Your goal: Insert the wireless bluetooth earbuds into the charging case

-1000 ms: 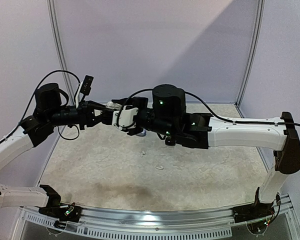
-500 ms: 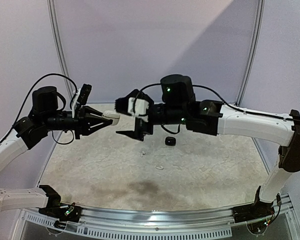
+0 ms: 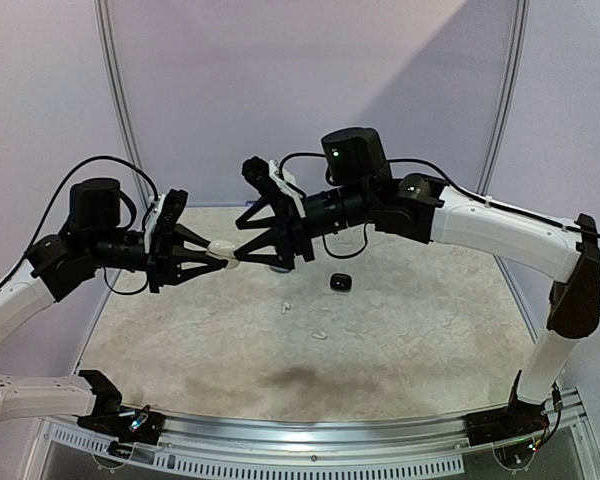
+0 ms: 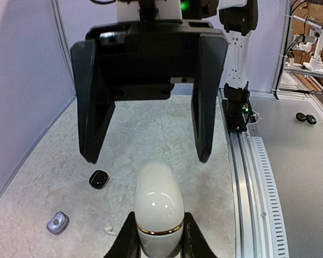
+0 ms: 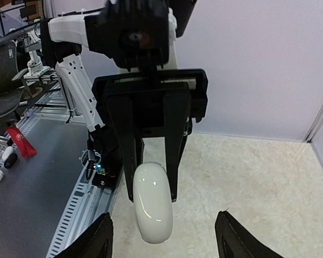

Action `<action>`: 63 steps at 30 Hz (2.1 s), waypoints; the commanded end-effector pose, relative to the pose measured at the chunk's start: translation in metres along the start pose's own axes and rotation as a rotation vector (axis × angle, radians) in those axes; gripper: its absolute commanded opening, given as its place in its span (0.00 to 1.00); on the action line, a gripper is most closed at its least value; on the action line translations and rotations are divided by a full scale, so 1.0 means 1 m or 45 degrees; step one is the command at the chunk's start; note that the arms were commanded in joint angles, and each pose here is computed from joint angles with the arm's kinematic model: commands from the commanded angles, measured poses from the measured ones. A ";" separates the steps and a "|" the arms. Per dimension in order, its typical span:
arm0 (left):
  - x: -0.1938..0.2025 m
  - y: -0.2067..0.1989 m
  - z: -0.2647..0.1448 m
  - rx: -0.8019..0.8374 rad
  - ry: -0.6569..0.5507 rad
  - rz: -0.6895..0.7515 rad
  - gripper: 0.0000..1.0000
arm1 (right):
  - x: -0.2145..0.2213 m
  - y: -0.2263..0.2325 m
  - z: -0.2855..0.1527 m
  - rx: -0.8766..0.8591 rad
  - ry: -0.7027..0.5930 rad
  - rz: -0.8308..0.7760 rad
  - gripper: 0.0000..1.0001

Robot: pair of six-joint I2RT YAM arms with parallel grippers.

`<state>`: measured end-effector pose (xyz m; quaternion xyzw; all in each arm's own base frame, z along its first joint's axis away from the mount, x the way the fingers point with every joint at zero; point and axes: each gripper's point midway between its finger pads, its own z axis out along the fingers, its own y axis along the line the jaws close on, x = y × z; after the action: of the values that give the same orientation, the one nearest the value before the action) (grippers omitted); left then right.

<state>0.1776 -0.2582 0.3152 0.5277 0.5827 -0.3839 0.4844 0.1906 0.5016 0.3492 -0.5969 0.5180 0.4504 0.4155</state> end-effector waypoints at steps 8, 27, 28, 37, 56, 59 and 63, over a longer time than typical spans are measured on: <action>-0.003 -0.005 0.003 0.021 0.002 0.006 0.00 | 0.022 0.004 0.021 -0.113 0.058 0.173 0.42; 0.017 -0.001 0.002 -0.049 0.063 -0.086 0.74 | 0.019 0.013 0.010 -0.123 0.081 0.077 0.00; 0.021 0.000 0.002 -0.057 0.071 -0.092 0.76 | 0.018 0.013 0.006 -0.106 0.094 0.063 0.00; 0.017 -0.006 0.009 -0.006 -0.021 -0.051 0.54 | 0.029 0.013 -0.006 0.006 0.274 -0.042 0.00; 0.025 -0.008 0.021 0.004 -0.018 -0.028 0.38 | 0.016 0.016 0.001 0.001 0.226 -0.101 0.00; 0.025 -0.008 0.022 0.003 -0.024 -0.030 0.38 | 0.015 0.016 0.001 0.003 0.219 -0.104 0.00; 0.025 -0.009 0.023 0.005 -0.022 -0.021 0.38 | 0.015 0.016 0.002 0.001 0.216 -0.104 0.00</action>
<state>0.1761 -0.2706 0.2892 0.5146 0.5870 -0.3915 0.4871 0.1807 0.4975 0.3058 -0.6560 0.5491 0.3701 0.3621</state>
